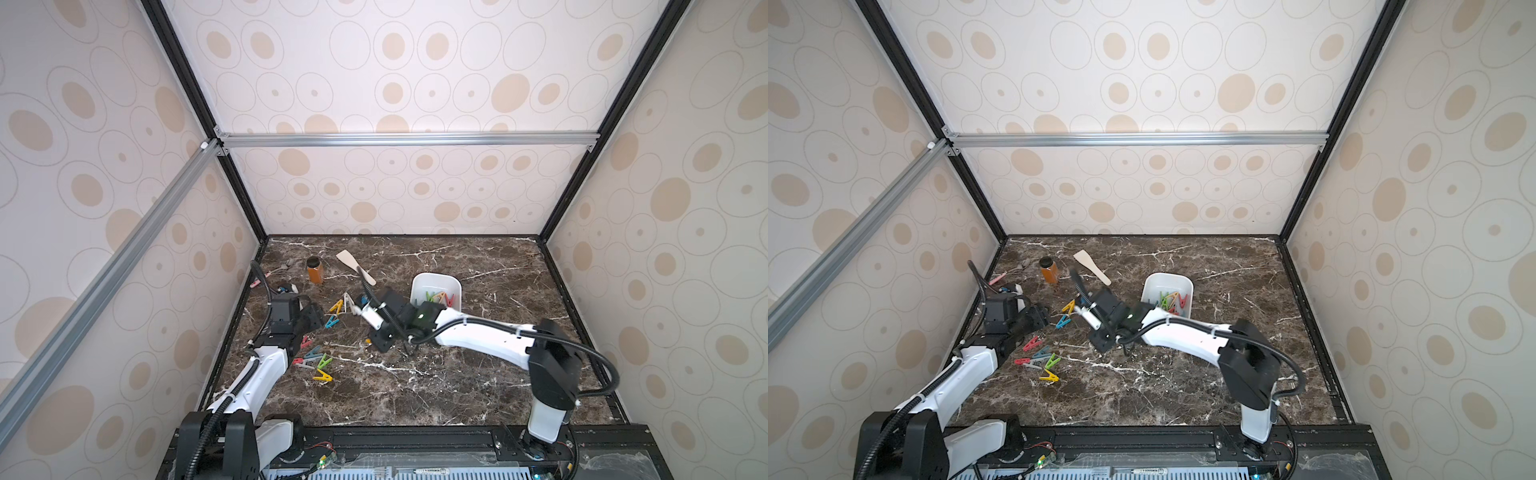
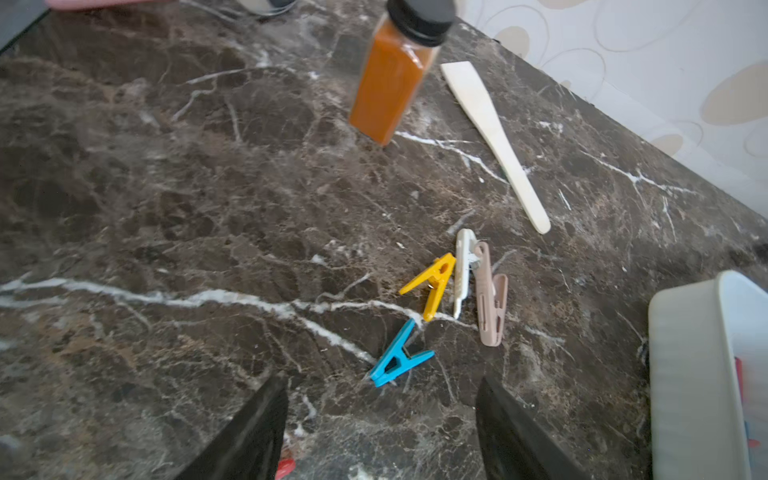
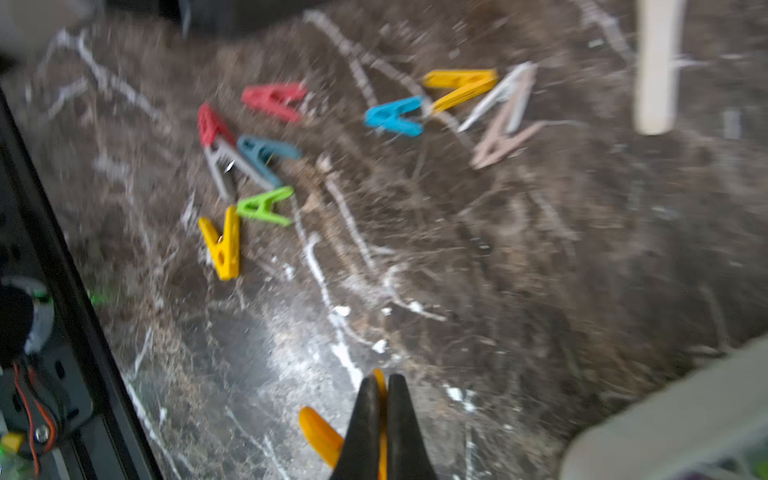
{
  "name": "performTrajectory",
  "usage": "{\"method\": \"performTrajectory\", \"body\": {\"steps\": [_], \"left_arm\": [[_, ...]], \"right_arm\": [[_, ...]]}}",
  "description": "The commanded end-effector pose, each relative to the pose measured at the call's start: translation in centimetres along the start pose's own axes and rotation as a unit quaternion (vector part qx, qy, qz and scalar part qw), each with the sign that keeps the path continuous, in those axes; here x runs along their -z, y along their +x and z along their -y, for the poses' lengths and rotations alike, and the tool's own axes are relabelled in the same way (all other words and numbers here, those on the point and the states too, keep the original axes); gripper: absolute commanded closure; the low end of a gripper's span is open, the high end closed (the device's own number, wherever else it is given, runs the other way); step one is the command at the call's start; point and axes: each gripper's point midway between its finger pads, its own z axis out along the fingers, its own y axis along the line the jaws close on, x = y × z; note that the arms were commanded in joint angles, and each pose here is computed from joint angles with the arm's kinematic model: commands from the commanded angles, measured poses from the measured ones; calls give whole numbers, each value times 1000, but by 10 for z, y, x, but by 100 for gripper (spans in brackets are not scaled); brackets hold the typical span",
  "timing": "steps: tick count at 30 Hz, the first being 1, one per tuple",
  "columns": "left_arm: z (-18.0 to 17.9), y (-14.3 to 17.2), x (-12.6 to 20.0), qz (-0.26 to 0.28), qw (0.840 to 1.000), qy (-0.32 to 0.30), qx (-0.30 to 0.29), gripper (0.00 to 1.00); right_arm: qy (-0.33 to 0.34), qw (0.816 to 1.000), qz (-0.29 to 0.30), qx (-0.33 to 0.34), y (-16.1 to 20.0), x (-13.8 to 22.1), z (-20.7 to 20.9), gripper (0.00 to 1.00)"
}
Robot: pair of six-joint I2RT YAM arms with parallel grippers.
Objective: Put the clothespins into the storage box
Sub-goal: Pick up the clothespin from the center of the board, then place the clothespin in the storage box.
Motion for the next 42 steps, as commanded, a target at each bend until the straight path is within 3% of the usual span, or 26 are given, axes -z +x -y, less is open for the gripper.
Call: {"method": "performTrajectory", "body": {"steps": [1,7,15,17,20,25,29,37,42], "left_arm": [[62,-19,10,47,994,60,-80,27],[135,3,13,53,976,126,-169,27],[153,24,2,27,971,137,-194,27],[153,26,0,21,972,132,-191,27],[148,29,-5,9,975,117,-188,28],[132,31,-13,-14,982,76,-171,28],[112,24,-16,-17,990,58,-127,29],[21,25,-23,-25,998,13,54,29],[0,25,-18,-18,998,-18,52,29]], "right_arm": [[49,993,15,-102,4,10,55,100],[176,965,5,-192,26,18,150,100],[303,928,-27,-216,42,13,210,98],[329,918,-34,-219,44,13,219,92],[352,907,-38,-228,42,18,224,74],[351,910,-29,-220,23,23,210,66],[292,932,-10,-214,-1,12,167,69],[144,960,-29,-238,-29,-65,70,71],[117,959,-38,-256,-36,-111,52,71]]}}
